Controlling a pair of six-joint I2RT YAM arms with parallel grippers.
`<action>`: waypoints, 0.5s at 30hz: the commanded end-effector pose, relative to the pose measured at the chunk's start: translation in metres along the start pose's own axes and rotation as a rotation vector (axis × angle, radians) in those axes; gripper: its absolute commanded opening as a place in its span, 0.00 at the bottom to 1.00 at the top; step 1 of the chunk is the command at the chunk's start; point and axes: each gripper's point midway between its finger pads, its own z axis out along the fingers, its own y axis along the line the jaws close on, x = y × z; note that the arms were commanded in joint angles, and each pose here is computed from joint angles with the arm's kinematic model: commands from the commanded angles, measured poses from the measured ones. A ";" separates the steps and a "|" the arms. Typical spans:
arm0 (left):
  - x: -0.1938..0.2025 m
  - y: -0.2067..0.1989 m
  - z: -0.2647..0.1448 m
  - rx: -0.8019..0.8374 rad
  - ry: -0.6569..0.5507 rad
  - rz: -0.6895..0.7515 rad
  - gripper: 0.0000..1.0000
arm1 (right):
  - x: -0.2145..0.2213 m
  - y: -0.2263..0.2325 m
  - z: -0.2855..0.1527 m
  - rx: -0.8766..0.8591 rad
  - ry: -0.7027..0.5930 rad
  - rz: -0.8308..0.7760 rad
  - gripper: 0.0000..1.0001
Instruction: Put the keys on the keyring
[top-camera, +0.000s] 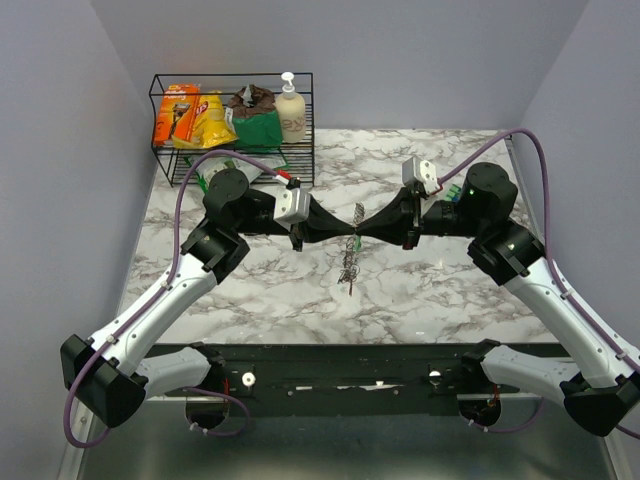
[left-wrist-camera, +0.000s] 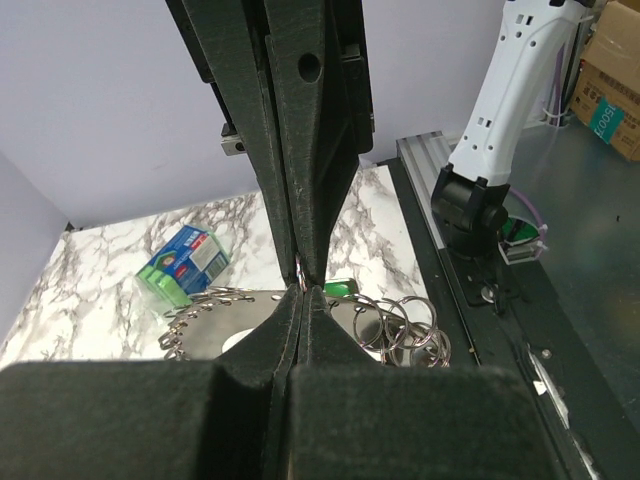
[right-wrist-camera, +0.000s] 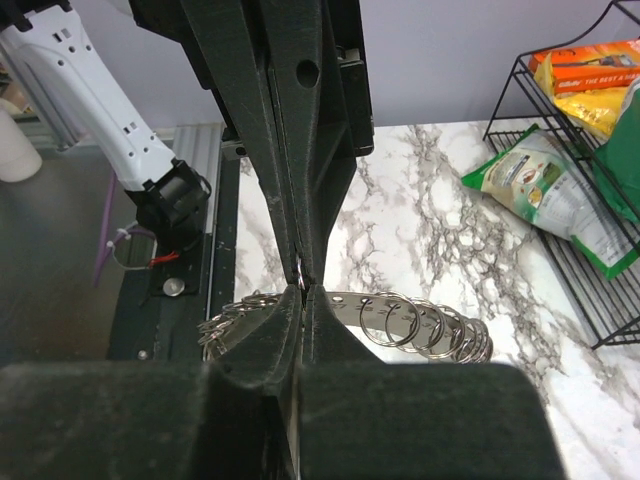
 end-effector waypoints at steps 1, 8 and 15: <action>-0.023 -0.009 -0.001 0.036 -0.055 0.072 0.00 | -0.001 0.000 0.000 -0.005 -0.008 -0.001 0.02; -0.023 -0.005 -0.001 0.011 -0.047 0.070 0.02 | -0.005 0.001 -0.002 0.003 -0.014 -0.011 0.01; -0.022 0.001 -0.006 -0.043 0.007 0.067 0.38 | 0.003 -0.001 -0.002 0.009 0.002 -0.007 0.01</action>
